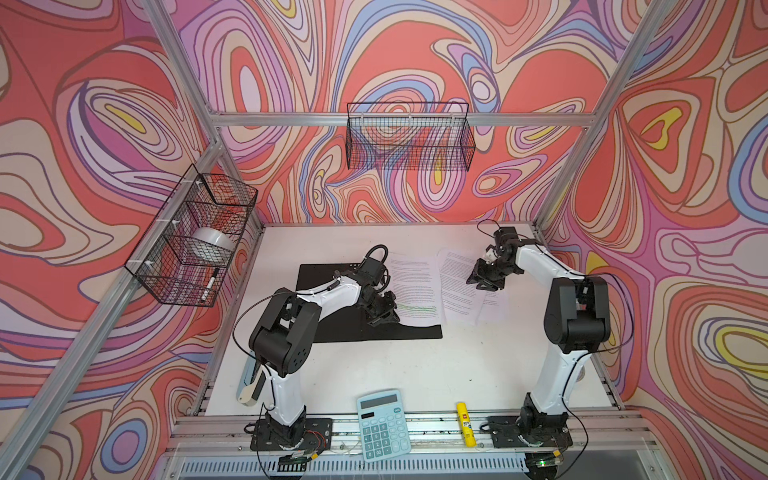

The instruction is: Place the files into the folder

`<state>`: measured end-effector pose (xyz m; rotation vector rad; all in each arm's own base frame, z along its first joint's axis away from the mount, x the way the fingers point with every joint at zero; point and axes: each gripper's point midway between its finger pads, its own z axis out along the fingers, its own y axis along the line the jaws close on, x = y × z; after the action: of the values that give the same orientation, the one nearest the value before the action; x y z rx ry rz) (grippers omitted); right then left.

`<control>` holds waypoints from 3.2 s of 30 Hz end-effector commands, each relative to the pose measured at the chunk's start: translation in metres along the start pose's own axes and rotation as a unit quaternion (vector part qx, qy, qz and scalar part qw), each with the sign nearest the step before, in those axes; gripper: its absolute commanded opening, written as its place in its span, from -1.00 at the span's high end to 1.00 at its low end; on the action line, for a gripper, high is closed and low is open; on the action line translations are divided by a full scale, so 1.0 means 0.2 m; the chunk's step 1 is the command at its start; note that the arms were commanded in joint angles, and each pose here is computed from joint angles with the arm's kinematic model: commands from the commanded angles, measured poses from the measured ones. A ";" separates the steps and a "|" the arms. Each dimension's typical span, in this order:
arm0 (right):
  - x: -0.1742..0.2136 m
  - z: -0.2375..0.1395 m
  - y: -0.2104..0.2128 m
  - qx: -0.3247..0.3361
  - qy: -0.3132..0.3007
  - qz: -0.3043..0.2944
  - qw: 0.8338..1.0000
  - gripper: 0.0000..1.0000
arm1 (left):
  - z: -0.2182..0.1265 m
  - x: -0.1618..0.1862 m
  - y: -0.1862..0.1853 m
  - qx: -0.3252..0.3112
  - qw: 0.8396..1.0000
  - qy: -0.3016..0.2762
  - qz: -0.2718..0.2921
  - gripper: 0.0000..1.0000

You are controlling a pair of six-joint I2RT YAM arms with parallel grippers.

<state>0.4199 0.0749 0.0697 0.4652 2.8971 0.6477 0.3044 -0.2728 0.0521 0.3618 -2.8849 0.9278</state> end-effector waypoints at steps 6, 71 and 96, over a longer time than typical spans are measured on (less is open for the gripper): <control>0.03 0.17 0.05 -0.038 0.029 -0.010 0.999 0.15 | -0.02 -0.01 0.11 -0.047 0.999 -0.015 -0.018 1.00; 0.43 0.23 0.27 0.066 0.070 -0.103 0.990 0.15 | -0.68 -0.39 -0.23 -0.025 0.961 -0.195 0.196 -0.79; 0.52 0.33 0.32 0.107 0.104 -0.131 0.980 0.14 | -0.59 -0.39 -0.20 -0.017 0.971 -0.169 0.166 -0.78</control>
<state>0.3509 0.1837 0.0322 0.0649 3.1529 0.3816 0.3893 -0.2187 0.1550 0.0324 -3.3383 0.9320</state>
